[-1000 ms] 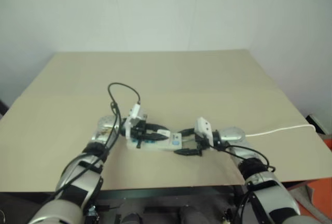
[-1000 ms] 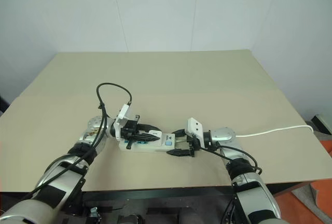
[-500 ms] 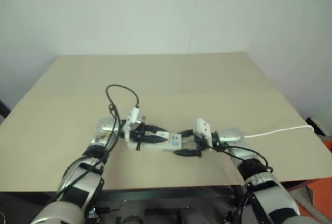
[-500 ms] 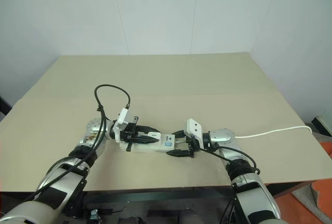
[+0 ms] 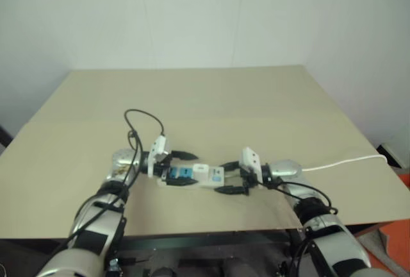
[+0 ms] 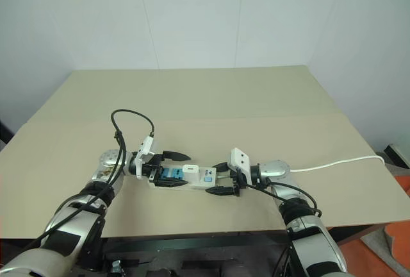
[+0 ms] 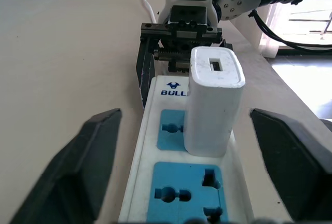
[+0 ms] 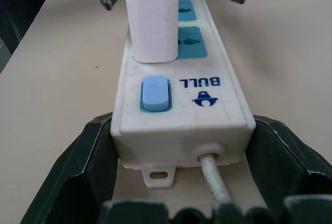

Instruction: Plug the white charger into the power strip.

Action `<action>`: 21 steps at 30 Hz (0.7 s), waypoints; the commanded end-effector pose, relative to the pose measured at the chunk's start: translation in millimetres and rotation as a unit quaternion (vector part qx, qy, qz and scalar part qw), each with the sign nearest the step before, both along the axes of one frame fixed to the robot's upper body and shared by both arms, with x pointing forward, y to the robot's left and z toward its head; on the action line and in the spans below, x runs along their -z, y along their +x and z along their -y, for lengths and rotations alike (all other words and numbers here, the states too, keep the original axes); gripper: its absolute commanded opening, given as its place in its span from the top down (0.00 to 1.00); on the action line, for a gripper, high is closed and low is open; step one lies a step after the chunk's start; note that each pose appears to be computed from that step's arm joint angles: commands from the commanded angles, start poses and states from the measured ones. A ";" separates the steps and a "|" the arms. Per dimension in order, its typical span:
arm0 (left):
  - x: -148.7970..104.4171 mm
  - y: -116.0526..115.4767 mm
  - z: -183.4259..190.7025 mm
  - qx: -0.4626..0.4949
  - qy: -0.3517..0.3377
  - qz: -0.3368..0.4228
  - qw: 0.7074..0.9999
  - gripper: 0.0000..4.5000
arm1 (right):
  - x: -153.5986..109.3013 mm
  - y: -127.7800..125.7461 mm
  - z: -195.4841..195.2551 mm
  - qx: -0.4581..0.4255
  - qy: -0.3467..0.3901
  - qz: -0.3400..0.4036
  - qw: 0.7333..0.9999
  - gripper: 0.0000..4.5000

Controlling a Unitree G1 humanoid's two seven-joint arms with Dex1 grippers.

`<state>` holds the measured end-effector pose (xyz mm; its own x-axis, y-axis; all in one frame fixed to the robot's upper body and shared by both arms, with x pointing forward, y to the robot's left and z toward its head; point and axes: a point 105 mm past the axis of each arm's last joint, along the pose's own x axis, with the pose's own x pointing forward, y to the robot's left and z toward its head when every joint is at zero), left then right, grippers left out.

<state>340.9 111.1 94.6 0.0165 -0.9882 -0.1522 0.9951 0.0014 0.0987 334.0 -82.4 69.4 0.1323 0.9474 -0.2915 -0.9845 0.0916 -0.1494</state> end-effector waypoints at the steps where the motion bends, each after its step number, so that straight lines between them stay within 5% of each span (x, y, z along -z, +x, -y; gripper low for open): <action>1: 9.5 -4.8 -11.7 -0.005 0.022 -0.025 0.999 0.00 | 10.0 -6.0 1.7 -0.013 -0.021 -0.016 1.000 0.24; 7: -4.4 -18.8 -25.2 0.047 0.090 0.036 0.994 0.00 | 1.6 -0.9 2.2 -0.003 0.000 -0.031 1.000 0.24; 10: -23.0 -21.6 -36.1 0.044 0.079 0.060 0.994 0.00 | -1.8 -0.2 6.0 -0.003 -0.007 -0.010 1.000 0.02; 21: -74.6 -29.3 -109.1 -0.061 0.093 0.144 0.983 0.00 | -54.0 -22.3 63.3 0.036 -0.001 0.070 0.997 0.01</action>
<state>313.0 211.7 150.4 0.1631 -0.9310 -0.3264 0.9430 0.0498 0.3292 316.3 -140.2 97.3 0.2244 0.9230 -0.3126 -0.9622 0.1590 -0.2213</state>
